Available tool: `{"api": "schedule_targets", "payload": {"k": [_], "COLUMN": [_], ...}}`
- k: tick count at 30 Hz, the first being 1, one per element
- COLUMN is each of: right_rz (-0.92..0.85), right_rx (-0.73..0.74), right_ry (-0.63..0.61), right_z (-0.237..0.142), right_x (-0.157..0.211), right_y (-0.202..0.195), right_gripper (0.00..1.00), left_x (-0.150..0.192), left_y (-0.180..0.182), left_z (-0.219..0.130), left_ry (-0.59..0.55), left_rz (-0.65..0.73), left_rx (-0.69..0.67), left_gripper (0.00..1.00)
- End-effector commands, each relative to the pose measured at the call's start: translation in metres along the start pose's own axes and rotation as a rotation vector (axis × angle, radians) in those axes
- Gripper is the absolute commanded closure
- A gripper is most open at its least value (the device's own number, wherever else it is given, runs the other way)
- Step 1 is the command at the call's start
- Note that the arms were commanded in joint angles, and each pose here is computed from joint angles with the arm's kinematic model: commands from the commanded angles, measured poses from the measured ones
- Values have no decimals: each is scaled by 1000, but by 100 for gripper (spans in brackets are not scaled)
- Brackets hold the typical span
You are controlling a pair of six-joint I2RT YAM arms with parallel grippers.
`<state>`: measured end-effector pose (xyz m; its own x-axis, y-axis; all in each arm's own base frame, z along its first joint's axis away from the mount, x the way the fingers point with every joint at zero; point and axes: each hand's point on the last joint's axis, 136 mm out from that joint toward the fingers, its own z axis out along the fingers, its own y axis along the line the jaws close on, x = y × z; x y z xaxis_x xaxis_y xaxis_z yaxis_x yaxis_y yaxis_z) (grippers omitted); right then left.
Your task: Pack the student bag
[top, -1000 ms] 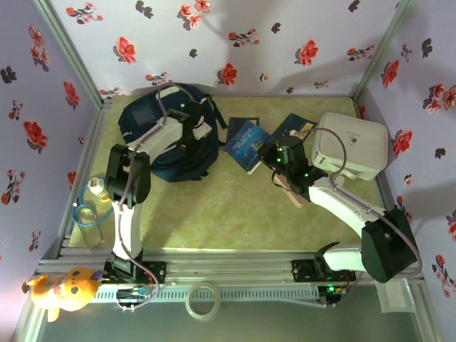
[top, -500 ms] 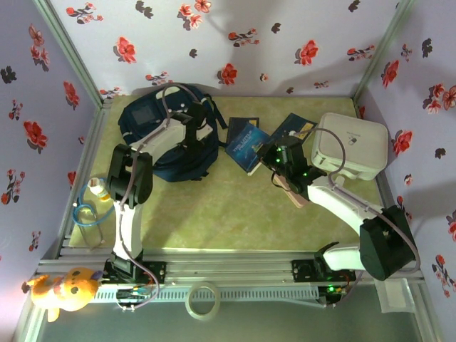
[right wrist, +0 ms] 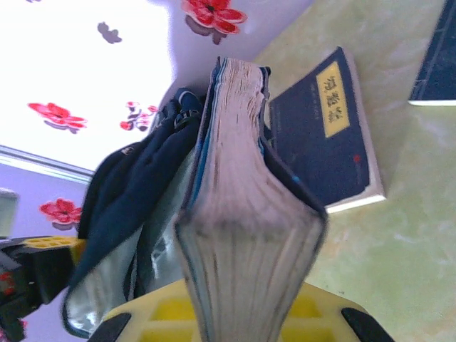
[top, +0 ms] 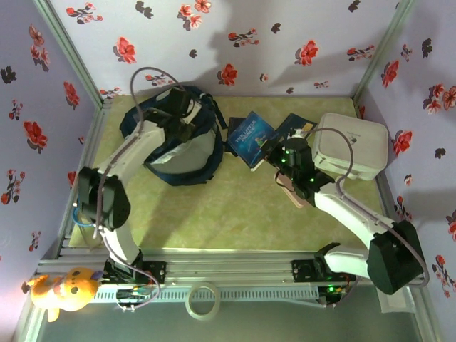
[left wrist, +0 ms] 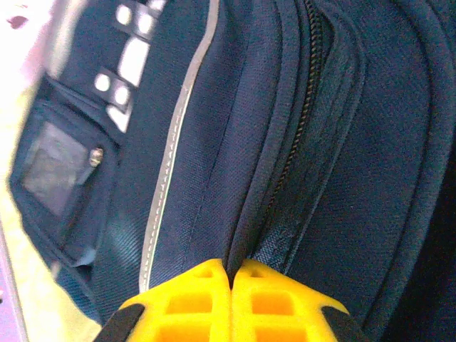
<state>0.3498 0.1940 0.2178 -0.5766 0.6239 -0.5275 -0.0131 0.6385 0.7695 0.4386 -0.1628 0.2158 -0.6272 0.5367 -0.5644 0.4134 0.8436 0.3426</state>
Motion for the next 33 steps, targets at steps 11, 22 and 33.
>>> {"api": "schedule_targets", "payload": {"k": [11,22,33], "right_rz": [57,103,262], "right_rx": [-328,-497,-260], "right_ry": [68,207,240], "right_z": [-6,37,123], "right_x": [32,66,81], "right_y": [39,105,90], "right_gripper": [93,90,90], "left_x": [-50,-55,-56], "left_y": [19,12,13], "left_z": [-54,-68,-96], "left_ry": [-312,-362,-413], "left_rz": [-233,-247,-278], "left_rx": [-2,61,105], "left_gripper": [100,100,100]}}
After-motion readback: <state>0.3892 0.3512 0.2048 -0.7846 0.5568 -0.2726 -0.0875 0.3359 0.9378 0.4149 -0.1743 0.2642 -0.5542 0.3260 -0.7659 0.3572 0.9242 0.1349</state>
